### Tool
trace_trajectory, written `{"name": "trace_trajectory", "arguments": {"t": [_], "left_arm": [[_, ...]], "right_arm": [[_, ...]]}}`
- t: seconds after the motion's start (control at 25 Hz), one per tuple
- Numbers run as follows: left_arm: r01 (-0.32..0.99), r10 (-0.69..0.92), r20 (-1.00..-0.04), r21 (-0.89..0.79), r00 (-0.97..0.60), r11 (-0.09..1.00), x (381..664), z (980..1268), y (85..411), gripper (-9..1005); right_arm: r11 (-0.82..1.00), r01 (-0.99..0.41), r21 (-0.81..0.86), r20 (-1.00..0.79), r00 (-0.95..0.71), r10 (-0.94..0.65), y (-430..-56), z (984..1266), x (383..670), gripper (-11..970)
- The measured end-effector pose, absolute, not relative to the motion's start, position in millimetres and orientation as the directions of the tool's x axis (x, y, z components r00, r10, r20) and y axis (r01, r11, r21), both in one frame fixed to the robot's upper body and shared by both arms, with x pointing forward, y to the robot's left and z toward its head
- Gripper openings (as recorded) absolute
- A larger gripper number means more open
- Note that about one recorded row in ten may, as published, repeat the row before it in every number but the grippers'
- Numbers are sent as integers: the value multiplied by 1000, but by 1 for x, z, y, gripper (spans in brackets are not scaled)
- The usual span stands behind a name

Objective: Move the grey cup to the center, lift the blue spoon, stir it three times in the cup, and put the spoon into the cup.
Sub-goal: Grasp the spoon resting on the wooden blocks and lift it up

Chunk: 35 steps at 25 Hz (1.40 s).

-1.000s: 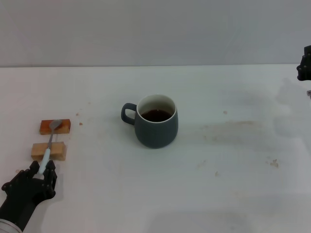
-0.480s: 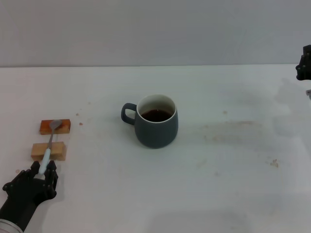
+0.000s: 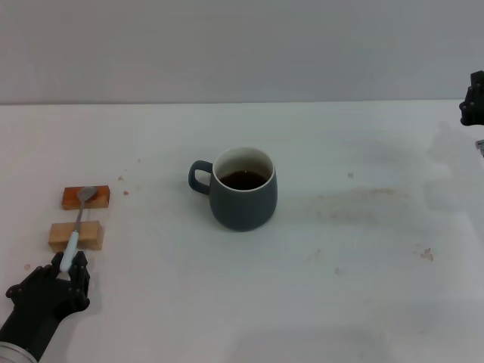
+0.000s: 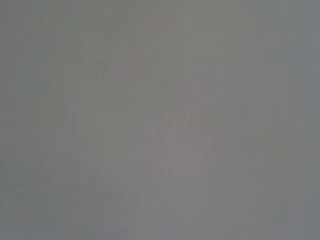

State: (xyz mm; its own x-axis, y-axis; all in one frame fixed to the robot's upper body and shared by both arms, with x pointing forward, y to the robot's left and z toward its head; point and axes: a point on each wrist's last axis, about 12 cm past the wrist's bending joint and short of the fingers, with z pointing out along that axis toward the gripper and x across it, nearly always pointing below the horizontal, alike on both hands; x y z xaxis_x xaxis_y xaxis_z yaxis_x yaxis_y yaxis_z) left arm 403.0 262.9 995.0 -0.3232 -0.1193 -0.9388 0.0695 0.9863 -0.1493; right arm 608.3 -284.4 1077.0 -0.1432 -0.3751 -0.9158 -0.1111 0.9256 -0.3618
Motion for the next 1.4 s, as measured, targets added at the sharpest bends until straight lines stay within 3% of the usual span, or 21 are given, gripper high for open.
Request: {"name": "trace_trajectory", "arguments": {"t": [1.4], "left_arm": [[71,-119,-942,-148,-313,987,405,996,264,267]], "right_arm": [[925,-113,-363,-916,-140,-376,-284,1078,609,-1]]}}
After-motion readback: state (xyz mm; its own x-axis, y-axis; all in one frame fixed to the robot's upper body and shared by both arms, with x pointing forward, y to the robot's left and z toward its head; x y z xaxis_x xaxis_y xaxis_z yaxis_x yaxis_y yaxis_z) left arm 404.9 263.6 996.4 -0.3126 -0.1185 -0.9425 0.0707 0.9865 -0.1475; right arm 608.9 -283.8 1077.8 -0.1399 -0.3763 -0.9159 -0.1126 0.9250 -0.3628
